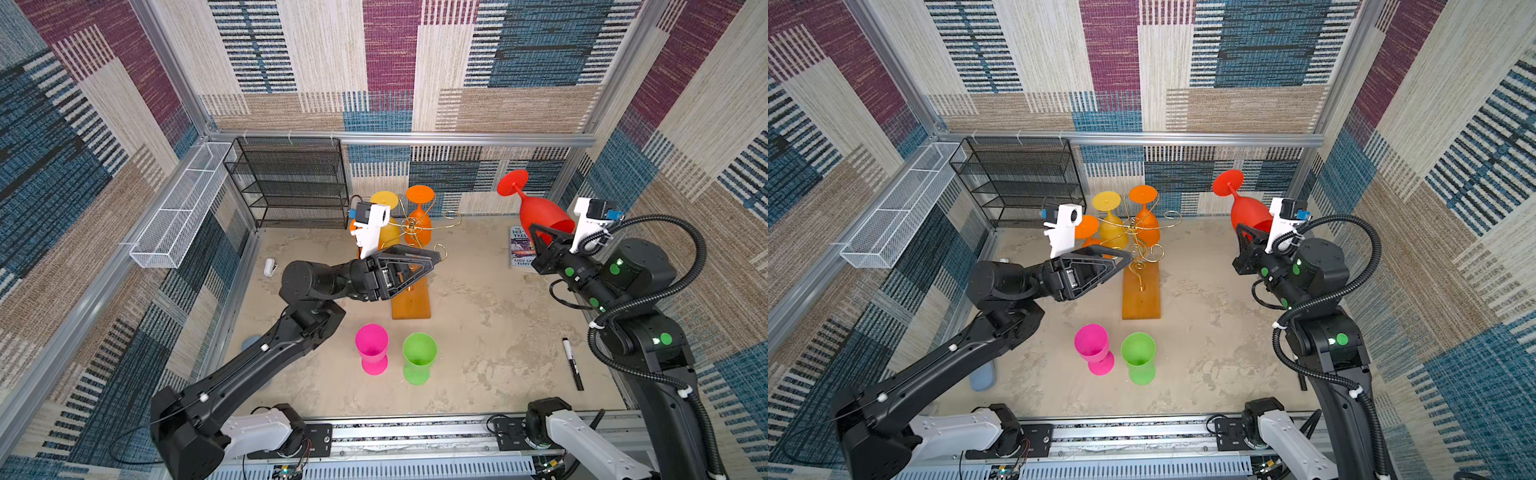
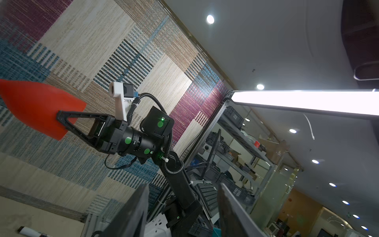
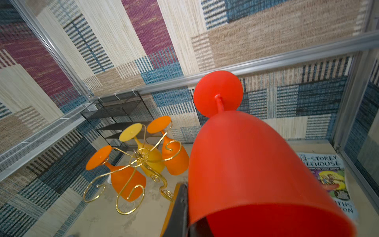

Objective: Take the wine glass off the wine glass rack
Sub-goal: Place the wine glass at the center of the table.

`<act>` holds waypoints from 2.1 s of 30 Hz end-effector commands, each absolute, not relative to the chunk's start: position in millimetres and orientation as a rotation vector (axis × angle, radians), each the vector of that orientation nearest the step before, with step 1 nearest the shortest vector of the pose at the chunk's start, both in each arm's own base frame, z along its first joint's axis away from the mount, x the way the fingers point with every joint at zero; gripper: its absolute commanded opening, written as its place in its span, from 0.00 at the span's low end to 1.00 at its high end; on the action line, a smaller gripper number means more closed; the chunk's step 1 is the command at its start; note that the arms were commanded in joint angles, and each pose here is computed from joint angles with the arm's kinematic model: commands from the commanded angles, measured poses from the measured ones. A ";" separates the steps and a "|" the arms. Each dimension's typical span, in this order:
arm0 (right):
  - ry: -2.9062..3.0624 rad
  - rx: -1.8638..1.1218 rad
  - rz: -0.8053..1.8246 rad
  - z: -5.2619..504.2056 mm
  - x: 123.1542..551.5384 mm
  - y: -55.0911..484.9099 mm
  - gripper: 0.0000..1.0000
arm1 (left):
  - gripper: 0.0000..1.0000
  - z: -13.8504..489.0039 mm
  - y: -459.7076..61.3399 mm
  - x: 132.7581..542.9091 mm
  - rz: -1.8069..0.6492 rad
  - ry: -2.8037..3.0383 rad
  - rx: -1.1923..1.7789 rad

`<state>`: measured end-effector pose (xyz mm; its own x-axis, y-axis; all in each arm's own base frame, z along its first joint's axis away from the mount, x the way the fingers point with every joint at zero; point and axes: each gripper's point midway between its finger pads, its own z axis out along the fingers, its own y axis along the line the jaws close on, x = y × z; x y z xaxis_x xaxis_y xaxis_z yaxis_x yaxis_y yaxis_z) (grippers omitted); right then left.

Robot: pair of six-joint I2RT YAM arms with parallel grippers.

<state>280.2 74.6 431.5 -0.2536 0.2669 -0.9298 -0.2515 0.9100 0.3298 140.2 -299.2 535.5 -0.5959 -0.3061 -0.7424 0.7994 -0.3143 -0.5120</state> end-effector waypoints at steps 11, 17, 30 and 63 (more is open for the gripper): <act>2.450 0.102 0.667 246.8 230.9 98.8 0.00 | 0.57 484.9 -262.8 139.7 -1.434 1.394 0.716; 2.631 0.053 0.674 216.2 200.7 111.9 0.00 | 0.56 481.9 -263.3 138.3 -1.423 1.387 0.738; 2.844 -0.202 0.532 174.2 174.9 165.2 0.00 | 0.57 472.9 -262.8 137.3 -1.414 1.397 0.749; 2.953 -0.424 0.297 152.9 188.0 176.1 0.00 | 0.57 461.3 -268.1 136.6 -1.439 1.420 0.775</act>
<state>201.7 186.4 160.5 -0.9421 -0.2265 -0.2474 -0.2806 0.9362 0.2116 140.6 -268.1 456.1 -0.3796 -0.1761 -0.9082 0.9042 0.1373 -0.4045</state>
